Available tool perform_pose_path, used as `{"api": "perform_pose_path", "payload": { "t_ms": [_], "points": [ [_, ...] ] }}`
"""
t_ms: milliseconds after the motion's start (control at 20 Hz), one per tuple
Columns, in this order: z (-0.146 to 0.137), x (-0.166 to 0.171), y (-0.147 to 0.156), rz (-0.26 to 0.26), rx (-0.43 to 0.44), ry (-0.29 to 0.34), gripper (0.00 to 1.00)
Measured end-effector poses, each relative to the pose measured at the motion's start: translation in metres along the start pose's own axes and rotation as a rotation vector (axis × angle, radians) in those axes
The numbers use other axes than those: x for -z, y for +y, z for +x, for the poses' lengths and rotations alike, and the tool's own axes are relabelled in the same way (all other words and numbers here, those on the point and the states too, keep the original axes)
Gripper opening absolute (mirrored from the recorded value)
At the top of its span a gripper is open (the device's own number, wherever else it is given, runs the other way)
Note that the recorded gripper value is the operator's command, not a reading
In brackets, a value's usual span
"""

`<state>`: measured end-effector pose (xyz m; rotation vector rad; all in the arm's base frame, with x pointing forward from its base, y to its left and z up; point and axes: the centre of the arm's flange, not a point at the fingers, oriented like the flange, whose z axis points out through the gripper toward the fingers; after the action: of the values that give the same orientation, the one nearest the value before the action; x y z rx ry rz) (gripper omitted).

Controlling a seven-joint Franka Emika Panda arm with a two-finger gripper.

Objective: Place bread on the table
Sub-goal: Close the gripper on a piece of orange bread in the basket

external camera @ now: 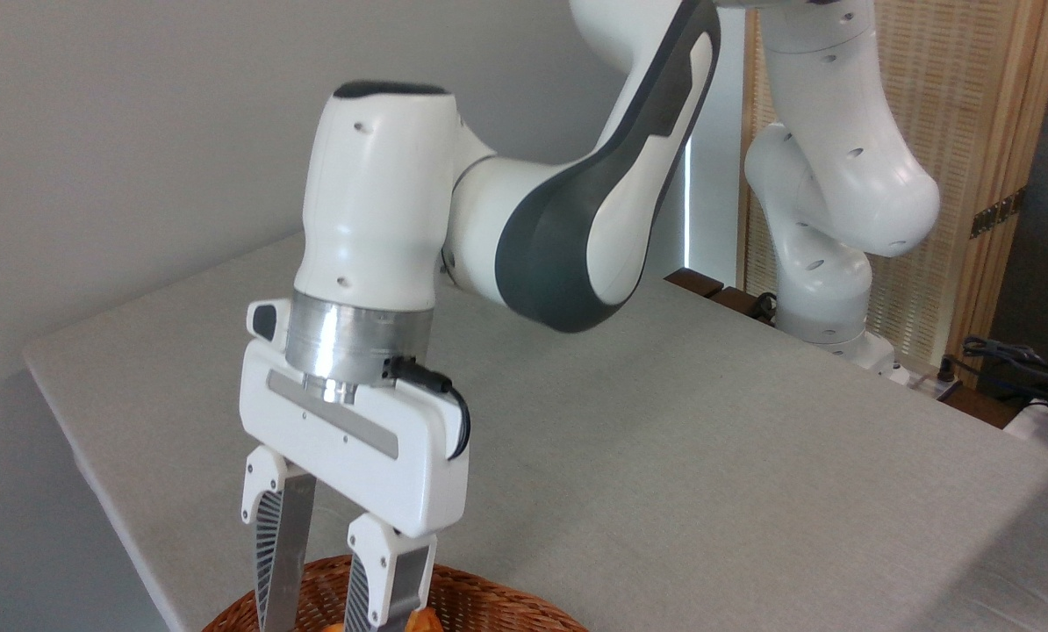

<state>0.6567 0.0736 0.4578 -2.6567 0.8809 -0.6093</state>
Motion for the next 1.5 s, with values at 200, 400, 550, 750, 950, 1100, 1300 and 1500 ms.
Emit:
{"api": "perform_pose_path", "payload": {
  "t_ms": [200, 400, 550, 750, 950, 1100, 1300, 1500],
  "points": [
    [0.0, -0.004, 0.001, 0.003, -0.033, -0.007, 1.0],
    [-0.003, -0.004, -0.002, 0.01, -0.085, -0.015, 1.0],
    [-0.007, -0.005, -0.007, 0.014, -0.09, -0.02, 1.0],
    [-0.007, -0.007, -0.005, 0.012, -0.096, -0.024, 1.0],
    [-0.006, -0.017, 0.001, 0.001, -0.105, -0.034, 0.95],
    [-0.005, -0.019, 0.003, -0.001, -0.107, -0.036, 0.48],
    [-0.005, -0.018, 0.002, -0.001, -0.107, -0.035, 0.42],
    [-0.004, -0.018, 0.003, -0.001, -0.108, -0.035, 0.42]
  ]
}}
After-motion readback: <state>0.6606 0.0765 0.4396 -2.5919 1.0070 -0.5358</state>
